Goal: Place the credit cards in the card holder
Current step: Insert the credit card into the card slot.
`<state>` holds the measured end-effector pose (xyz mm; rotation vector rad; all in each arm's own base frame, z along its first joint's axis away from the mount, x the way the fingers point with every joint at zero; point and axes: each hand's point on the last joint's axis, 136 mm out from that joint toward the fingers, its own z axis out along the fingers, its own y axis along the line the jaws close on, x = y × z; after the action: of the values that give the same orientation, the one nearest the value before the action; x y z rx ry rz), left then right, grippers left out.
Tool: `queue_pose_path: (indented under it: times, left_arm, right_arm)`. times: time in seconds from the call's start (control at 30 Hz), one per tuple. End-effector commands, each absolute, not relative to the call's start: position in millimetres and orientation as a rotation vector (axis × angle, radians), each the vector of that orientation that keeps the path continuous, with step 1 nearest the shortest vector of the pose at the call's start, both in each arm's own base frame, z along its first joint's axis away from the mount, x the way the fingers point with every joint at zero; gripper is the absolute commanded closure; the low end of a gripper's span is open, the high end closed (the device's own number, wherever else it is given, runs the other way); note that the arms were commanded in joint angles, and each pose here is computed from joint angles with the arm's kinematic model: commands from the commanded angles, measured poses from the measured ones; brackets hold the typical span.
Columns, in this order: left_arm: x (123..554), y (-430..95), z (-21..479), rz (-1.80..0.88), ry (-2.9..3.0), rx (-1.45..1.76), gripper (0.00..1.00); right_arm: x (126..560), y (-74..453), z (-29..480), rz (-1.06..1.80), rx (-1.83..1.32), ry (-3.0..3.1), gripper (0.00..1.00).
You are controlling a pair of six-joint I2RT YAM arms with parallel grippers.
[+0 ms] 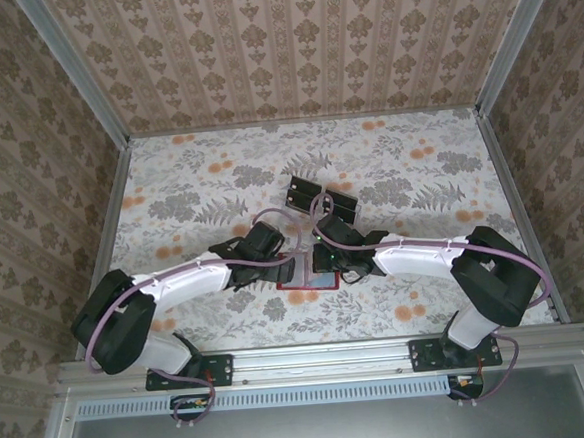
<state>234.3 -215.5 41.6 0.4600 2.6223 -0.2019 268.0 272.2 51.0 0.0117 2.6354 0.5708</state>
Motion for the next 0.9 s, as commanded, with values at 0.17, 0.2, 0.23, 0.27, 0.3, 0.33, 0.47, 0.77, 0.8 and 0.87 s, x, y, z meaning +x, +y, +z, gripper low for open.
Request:
queue_pose_path:
  times: [0.17, 0.2, 0.23, 0.27, 0.3, 0.33, 0.47, 0.77, 0.8, 0.87]
  left_arm:
    - [234.6, -203.2, 28.5, -0.091, 2.627, 0.468, 0.00]
    - [233.7, -202.0, 25.3, -0.085, 2.635, 0.468, 0.00]
    - [232.3, -200.8, 23.1, -0.079, 2.642, 0.467, 0.00]
    - [231.4, -199.7, 20.5, -0.074, 2.649, 0.465, 0.00]
    - [230.1, -198.4, 18.4, -0.070, 2.655, 0.463, 0.00]
    - [229.7, -197.1, 17.1, -0.064, 2.659, 0.459, 0.00]
    - [226.2, -189.6, 13.3, -0.030, 2.676, 0.438, 0.00]
    - [219.1, -181.7, 8.5, -0.019, 2.694, 0.404, 0.00]
    - [218.7, -181.0, 9.0, -0.020, 2.694, 0.398, 0.00]
    - [217.8, -179.9, 9.6, -0.020, 2.692, 0.391, 0.00]
  right_arm:
    - [253.6, 259.4, 35.4, 0.527, 0.005, 2.705, 1.00]
    - [253.9, 260.3, 36.9, 0.534, 0.004, 2.702, 1.00]
    - [254.0, 260.6, 38.1, 0.537, 0.004, 2.699, 1.00]
    - [254.4, 261.1, 39.7, 0.543, 0.004, 2.696, 1.00]
    - [254.6, 262.2, 41.7, 0.550, 0.002, 2.692, 1.00]
    - [254.6, 262.8, 42.4, 0.553, 0.001, 2.691, 1.00]
    - [255.8, 265.7, 51.9, 0.588, 0.005, 2.668, 1.00]
    - [259.5, 270.9, 89.3, 0.749, 0.070, 2.537, 1.00]
    - [259.2, 271.7, 91.0, 0.769, 0.081, 2.521, 1.00]
    - [259.8, 271.8, 88.7, 0.792, 0.111, 2.502, 1.00]
